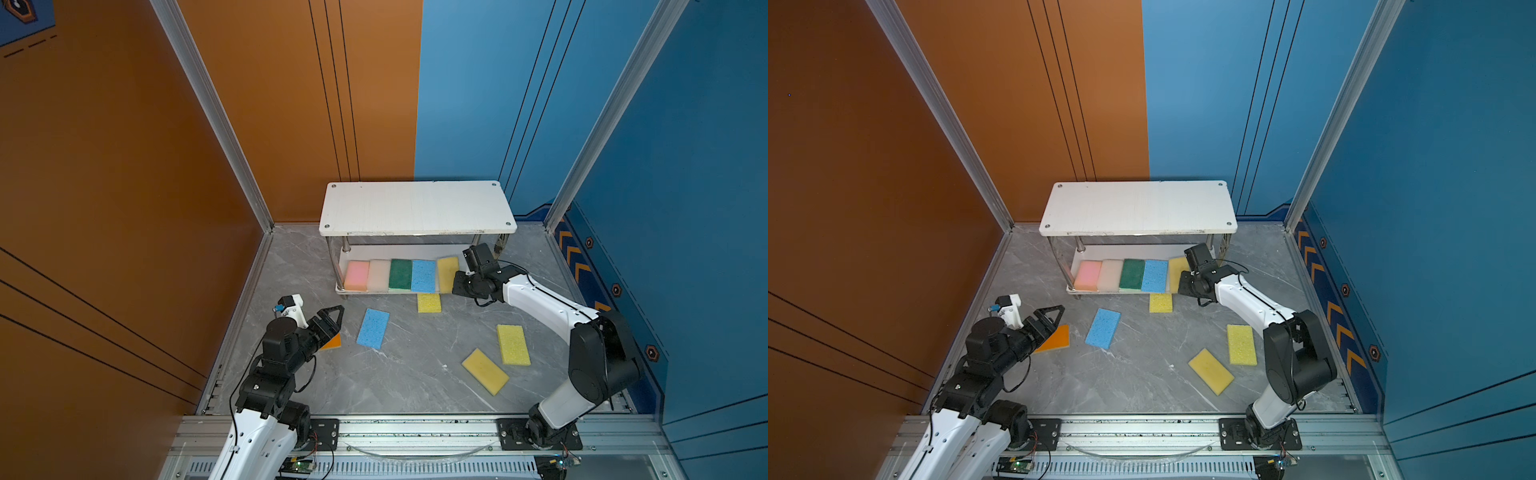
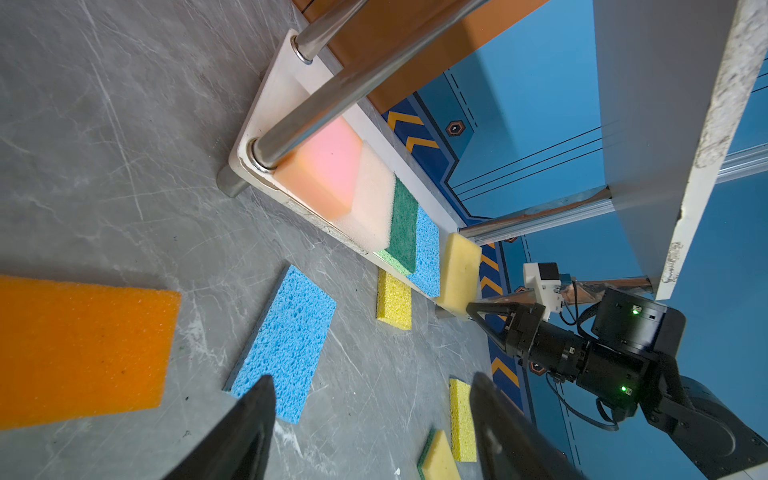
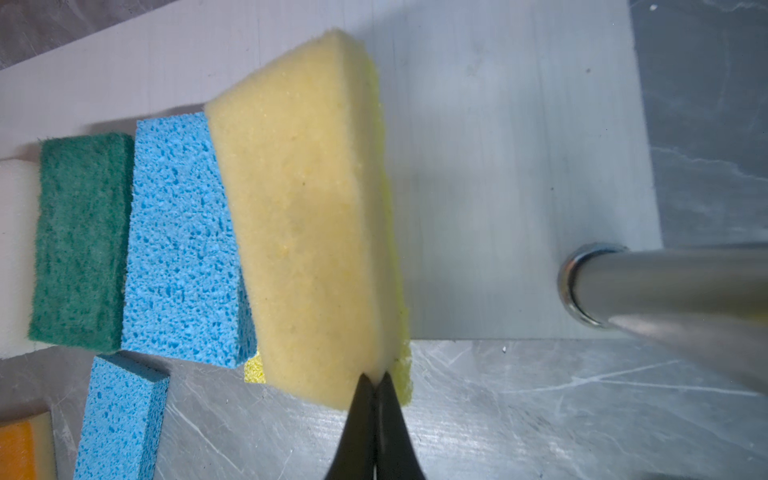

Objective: Place and organize the cleaning sponges onto the shelf
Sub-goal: 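Lower the yellow sponge with the right gripper onto the lower tier beside the blue sponge, then press the yellow sponge against the blue sponge and open the right gripper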

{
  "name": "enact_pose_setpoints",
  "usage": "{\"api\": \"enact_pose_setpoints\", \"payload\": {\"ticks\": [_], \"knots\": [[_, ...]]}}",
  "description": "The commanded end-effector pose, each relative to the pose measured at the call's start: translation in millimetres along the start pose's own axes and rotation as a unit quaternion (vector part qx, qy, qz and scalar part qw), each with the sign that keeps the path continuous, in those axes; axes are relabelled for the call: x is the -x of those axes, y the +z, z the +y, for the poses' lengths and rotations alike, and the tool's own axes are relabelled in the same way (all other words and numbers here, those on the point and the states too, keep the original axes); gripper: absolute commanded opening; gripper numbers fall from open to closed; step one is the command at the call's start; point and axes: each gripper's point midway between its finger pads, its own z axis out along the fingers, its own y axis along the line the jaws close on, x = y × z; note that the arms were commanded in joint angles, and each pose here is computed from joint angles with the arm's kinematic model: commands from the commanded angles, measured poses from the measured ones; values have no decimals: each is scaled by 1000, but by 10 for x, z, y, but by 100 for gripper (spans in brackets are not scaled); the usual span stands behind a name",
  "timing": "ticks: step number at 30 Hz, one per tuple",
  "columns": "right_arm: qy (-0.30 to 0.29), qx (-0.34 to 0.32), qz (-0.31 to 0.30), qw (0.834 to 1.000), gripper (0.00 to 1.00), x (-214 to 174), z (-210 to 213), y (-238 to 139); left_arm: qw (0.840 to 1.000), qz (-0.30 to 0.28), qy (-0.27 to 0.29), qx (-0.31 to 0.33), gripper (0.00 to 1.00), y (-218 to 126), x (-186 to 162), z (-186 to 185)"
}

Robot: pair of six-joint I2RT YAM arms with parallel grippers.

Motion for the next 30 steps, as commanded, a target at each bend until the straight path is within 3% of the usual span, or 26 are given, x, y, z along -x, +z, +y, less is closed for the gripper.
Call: {"api": "enact_pose_setpoints", "payload": {"ticks": [1, 21, 30], "knots": [[11, 4, -23, 1000, 0, 155, 11, 19, 1000, 13, 4, 0, 74, -1, -52, 32], [30, 32, -22, 999, 1, 210, 82, 55, 1000, 11, 0, 0, 74, -19, -37, 42], [31, 32, -22, 999, 17, 209, 77, 53, 1000, 10, -2, 3, 75, -14, -28, 67]]}}
